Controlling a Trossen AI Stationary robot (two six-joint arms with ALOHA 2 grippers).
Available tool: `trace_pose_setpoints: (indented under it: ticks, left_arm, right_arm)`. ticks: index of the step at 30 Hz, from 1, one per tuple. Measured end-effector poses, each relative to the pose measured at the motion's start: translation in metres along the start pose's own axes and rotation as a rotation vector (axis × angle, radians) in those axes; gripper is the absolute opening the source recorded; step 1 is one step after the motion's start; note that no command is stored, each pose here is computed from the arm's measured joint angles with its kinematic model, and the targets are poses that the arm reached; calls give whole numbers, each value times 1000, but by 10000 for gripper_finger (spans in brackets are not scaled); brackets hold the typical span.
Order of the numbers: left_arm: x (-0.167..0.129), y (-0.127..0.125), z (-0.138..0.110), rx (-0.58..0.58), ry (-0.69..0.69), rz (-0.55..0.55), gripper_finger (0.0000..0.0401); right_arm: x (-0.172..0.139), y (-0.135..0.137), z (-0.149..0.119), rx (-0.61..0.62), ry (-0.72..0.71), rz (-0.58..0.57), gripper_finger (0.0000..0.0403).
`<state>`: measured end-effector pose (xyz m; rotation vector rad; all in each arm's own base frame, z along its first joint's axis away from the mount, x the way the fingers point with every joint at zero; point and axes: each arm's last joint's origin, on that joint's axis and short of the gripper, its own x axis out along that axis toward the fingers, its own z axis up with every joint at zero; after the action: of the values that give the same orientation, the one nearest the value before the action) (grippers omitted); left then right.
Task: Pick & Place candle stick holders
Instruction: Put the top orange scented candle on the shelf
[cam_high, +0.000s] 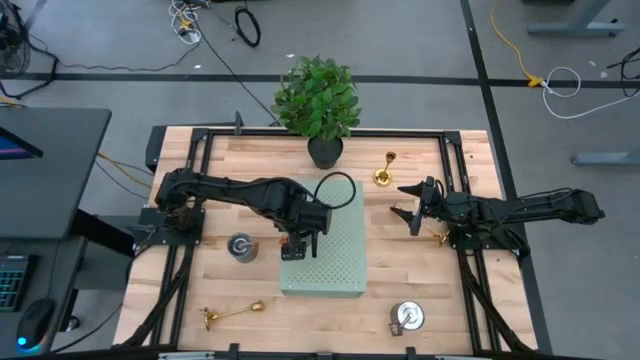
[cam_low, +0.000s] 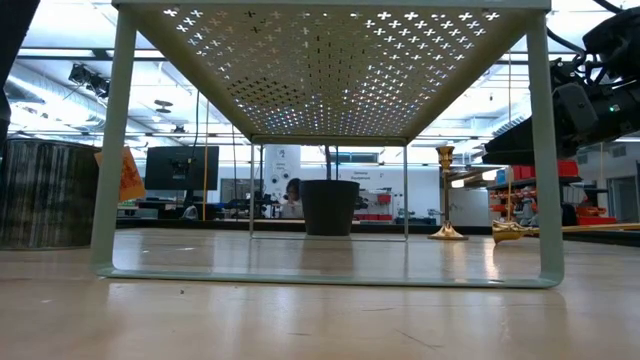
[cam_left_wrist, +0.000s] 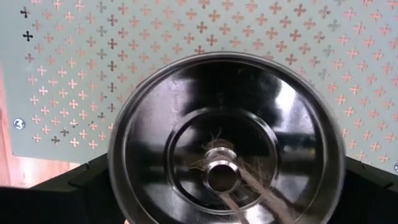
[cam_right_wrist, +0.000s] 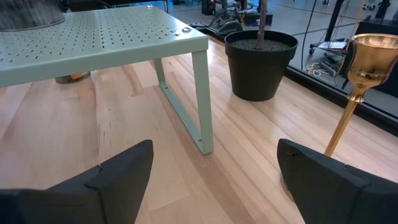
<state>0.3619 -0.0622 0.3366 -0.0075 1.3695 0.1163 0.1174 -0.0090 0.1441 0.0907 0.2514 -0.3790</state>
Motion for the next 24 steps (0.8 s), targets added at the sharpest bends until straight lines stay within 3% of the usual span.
trace_pose_setpoints:
  ticks: [24]
  left_arm:
    - [-4,-6,-5,23,6,20,400]
  right_arm:
    - [0,0,0,0,0,0,348]
